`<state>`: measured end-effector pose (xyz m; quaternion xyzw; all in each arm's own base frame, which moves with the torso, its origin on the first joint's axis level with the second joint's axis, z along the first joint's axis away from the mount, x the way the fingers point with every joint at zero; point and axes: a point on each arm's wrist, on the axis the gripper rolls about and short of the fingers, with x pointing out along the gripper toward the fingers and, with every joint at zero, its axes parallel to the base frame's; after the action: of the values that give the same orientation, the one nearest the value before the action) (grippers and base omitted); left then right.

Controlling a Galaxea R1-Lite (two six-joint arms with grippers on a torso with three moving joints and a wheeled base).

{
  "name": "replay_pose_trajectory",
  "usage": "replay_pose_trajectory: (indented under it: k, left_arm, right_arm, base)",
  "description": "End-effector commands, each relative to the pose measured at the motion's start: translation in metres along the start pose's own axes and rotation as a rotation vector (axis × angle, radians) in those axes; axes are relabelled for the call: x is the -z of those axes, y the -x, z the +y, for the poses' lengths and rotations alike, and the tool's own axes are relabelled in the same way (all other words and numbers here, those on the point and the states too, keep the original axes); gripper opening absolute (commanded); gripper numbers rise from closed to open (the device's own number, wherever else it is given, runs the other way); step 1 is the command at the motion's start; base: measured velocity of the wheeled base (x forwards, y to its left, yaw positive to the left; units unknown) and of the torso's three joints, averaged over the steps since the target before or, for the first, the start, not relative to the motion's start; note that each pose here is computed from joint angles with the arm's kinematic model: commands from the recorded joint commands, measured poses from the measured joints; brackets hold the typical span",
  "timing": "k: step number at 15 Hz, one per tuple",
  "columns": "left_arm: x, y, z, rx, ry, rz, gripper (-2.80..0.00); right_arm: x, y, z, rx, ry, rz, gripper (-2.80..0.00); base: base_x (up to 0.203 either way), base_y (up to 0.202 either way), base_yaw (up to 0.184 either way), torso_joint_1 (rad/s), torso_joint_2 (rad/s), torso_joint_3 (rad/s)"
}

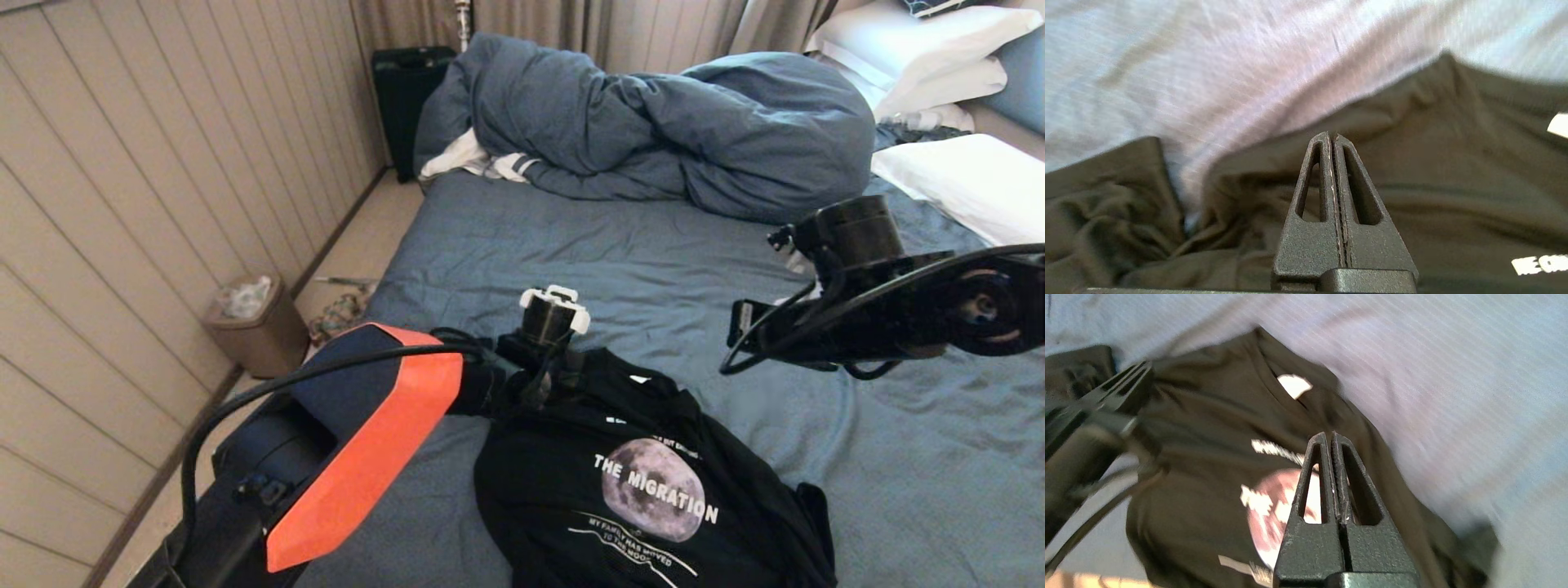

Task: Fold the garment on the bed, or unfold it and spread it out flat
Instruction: Unford the black T-shirt

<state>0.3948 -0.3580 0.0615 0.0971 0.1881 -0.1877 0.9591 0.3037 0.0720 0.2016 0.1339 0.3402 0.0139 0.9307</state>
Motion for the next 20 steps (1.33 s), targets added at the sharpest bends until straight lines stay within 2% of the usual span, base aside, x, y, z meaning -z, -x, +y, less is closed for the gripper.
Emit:
replay_pose_trajectory:
  k: [1,3,4,7,8,11,15,18,19,20]
  left_arm:
    - [0.012,-0.007,-0.002,0.006,-0.022,0.022,-2.80]
    - [0.022,-0.013,-0.004,0.011,-0.062,0.038,-2.80]
    - [0.023,-0.014,-0.005,0.019,-0.079,0.030,0.00]
    - [0.023,-0.017,-0.007,0.026,-0.119,-0.008,0.00]
    - [0.027,-0.020,-0.008,0.026,-0.149,-0.016,0.00]
    - [0.044,-0.029,-0.010,0.025,-0.196,0.006,0.00]
    - [0.051,-0.037,0.001,-0.004,-0.224,0.009,0.00]
    - [0.058,-0.042,0.000,-0.007,-0.245,0.002,0.00]
    - [0.059,-0.042,0.001,-0.010,-0.249,-0.002,-2.80]
    - [0.059,-0.043,0.002,-0.013,-0.266,-0.001,-2.80]
  right_arm:
    - [0.004,0.024,-0.010,0.000,-0.015,-0.026,-2.80]
    - [0.006,0.027,-0.014,0.006,-0.021,-0.027,-2.80]
    - [0.006,0.029,-0.015,0.008,-0.022,-0.030,-2.80]
    - [0.014,0.032,-0.018,0.011,-0.017,-0.015,-2.80]
    - [0.015,0.033,-0.018,0.003,-0.017,-0.027,-2.80]
    - [0.019,0.028,-0.019,-0.021,-0.009,-0.046,-2.80]
    - [0.019,0.027,-0.018,-0.037,-0.004,-0.040,-2.80]
    - [0.019,0.022,-0.017,-0.042,-0.004,-0.047,-2.80]
    - [0.019,0.022,-0.017,-0.042,-0.004,-0.047,-2.80]
    - [0.019,0.022,-0.017,-0.042,-0.004,-0.047,-2.80]
  base:
    - [0.000,0.000,0.000,0.000,0.00,0.000]
    - [0.000,0.000,0.000,0.000,0.00,0.000]
    - [0.000,0.000,0.000,0.000,0.00,0.000]
    - [0.000,0.000,0.000,0.000,0.00,0.000]
    - [0.000,0.000,0.000,0.000,0.00,0.000]
    - [0.000,0.000,0.000,0.000,0.00,0.000]
    - [0.000,0.000,0.000,0.000,0.00,0.000]
    - [0.000,0.000,0.000,0.000,0.00,0.000]
    - [0.000,0.000,0.000,0.000,0.00,0.000]
    - [0.000,0.000,0.000,0.000,0.00,0.000]
